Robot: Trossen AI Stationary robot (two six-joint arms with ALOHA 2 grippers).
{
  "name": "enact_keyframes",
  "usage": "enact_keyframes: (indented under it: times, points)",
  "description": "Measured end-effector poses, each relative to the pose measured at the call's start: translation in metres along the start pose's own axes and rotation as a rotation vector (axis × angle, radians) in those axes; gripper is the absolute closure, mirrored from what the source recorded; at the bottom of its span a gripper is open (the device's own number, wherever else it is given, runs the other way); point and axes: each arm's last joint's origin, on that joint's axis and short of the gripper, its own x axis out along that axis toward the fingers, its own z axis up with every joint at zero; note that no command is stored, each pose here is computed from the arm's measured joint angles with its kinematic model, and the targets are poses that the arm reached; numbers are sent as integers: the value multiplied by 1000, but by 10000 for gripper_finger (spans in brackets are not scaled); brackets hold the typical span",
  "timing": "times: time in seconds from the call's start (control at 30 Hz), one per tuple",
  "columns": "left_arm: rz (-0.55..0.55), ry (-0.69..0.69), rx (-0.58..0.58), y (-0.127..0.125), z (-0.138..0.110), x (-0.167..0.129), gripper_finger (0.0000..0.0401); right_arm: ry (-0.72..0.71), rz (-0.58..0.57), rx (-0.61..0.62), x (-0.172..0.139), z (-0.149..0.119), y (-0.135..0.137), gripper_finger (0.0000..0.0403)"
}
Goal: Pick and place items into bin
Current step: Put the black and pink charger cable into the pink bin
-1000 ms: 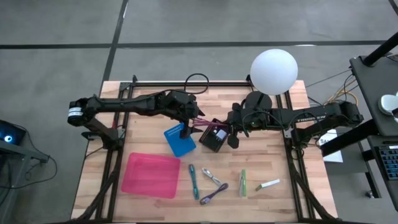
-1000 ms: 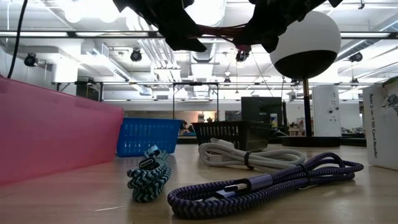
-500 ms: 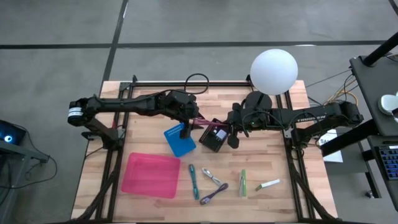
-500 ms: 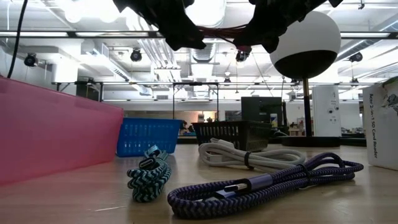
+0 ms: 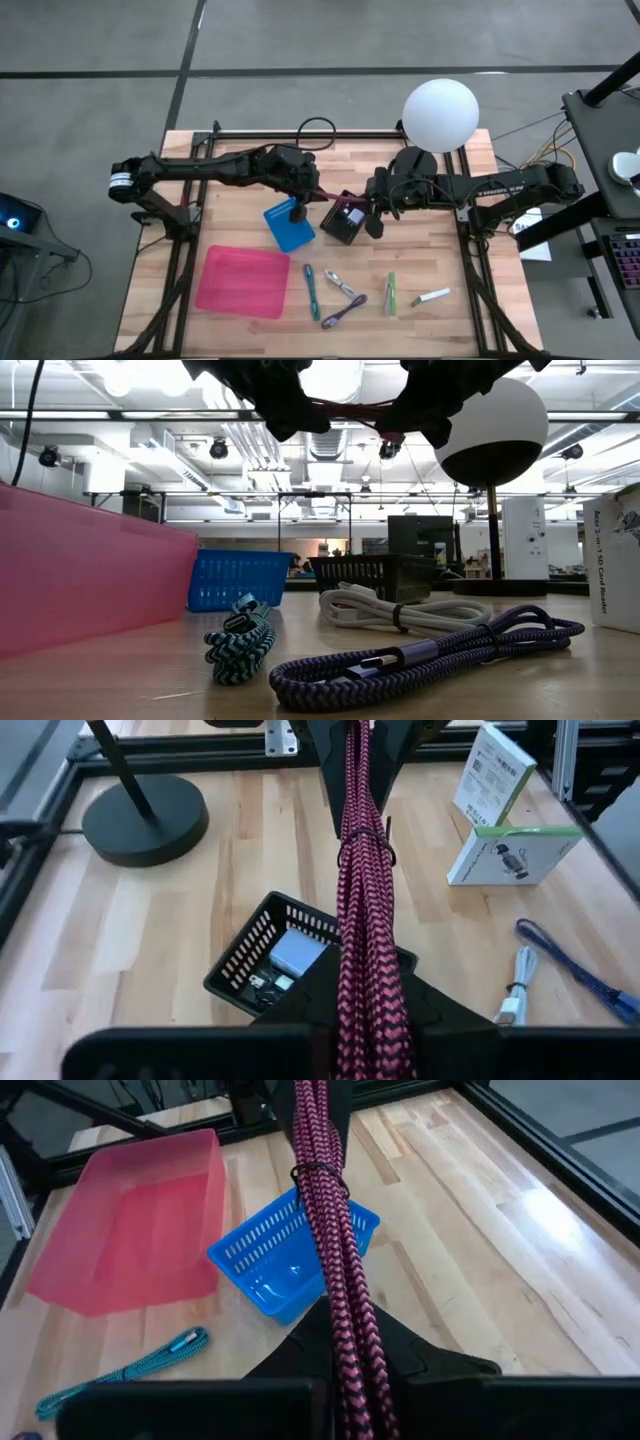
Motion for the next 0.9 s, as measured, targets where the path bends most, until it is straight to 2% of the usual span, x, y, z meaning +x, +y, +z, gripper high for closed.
enact_keyframes:
  times: [0.2,0.4,0.6,0.9]
  points:
    - [-7,57,-77,-2,-4,-7,389,35,2,-26,0,-3,-1,340]
    - [-7,173,-194,-7,-14,-25,389,191,-39,-21,-2,-18,-5,293]
    - [3,326,-412,-21,-25,-58,389,310,-74,-46,-5,-29,-9,267]
    - [79,585,-804,-50,-47,-110,389,300,-73,-88,-5,-29,-9,260]
